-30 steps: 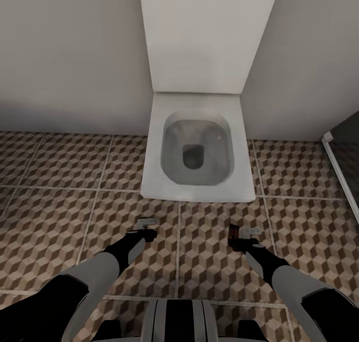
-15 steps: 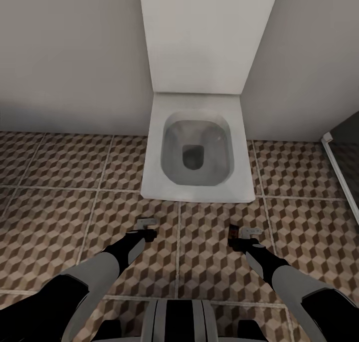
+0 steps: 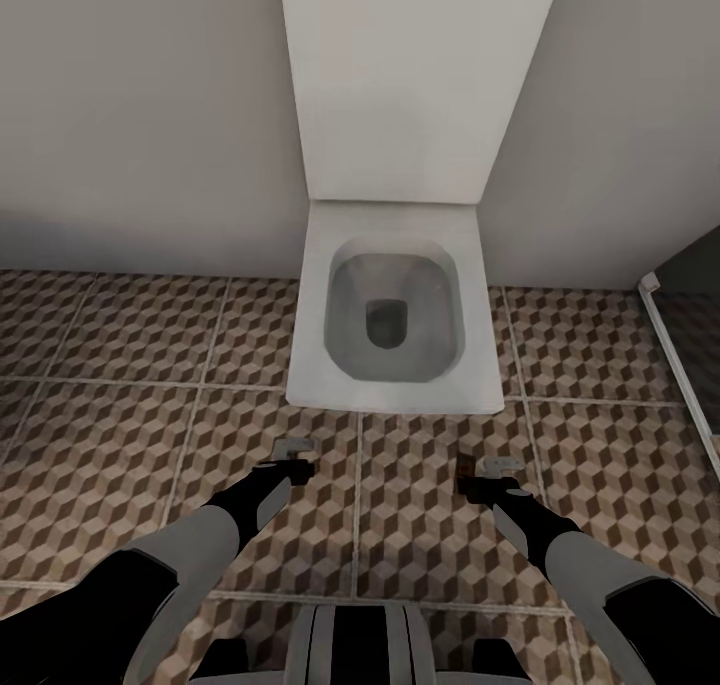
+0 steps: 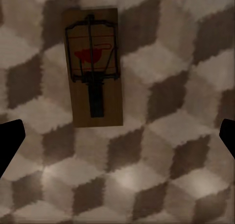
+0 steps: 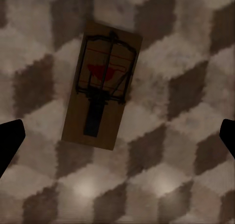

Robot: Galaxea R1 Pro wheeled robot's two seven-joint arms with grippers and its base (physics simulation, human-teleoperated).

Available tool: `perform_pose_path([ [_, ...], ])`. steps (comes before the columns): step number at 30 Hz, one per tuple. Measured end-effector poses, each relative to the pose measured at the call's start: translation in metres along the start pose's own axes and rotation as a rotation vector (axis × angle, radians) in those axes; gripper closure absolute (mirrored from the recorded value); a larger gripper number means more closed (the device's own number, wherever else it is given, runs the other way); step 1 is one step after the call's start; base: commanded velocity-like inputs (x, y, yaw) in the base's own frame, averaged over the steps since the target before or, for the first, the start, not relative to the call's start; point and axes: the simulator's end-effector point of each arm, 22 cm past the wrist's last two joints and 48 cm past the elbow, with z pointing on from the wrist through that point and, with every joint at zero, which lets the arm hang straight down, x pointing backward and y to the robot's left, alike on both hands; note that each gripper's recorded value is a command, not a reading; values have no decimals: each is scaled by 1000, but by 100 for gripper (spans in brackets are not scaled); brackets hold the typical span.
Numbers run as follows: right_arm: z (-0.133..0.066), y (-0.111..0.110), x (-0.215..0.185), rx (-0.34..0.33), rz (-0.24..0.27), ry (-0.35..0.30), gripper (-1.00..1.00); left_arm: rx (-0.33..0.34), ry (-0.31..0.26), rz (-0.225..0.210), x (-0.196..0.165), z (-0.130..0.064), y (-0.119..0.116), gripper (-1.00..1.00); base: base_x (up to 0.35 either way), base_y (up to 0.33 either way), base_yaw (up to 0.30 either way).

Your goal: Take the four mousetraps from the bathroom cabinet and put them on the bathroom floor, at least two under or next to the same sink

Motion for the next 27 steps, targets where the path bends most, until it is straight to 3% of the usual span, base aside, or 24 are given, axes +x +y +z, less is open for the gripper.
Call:
perform_pose_path([
  [17, 0, 0, 0, 0, -1, 1, -100, -2, 5, 1, 2, 0, 1, -100, -7, 0, 0],
  [27, 0, 0, 0, 0, -1, 1, -100, -2, 6, 0, 3, 1, 1, -100, -212, 0, 0],
])
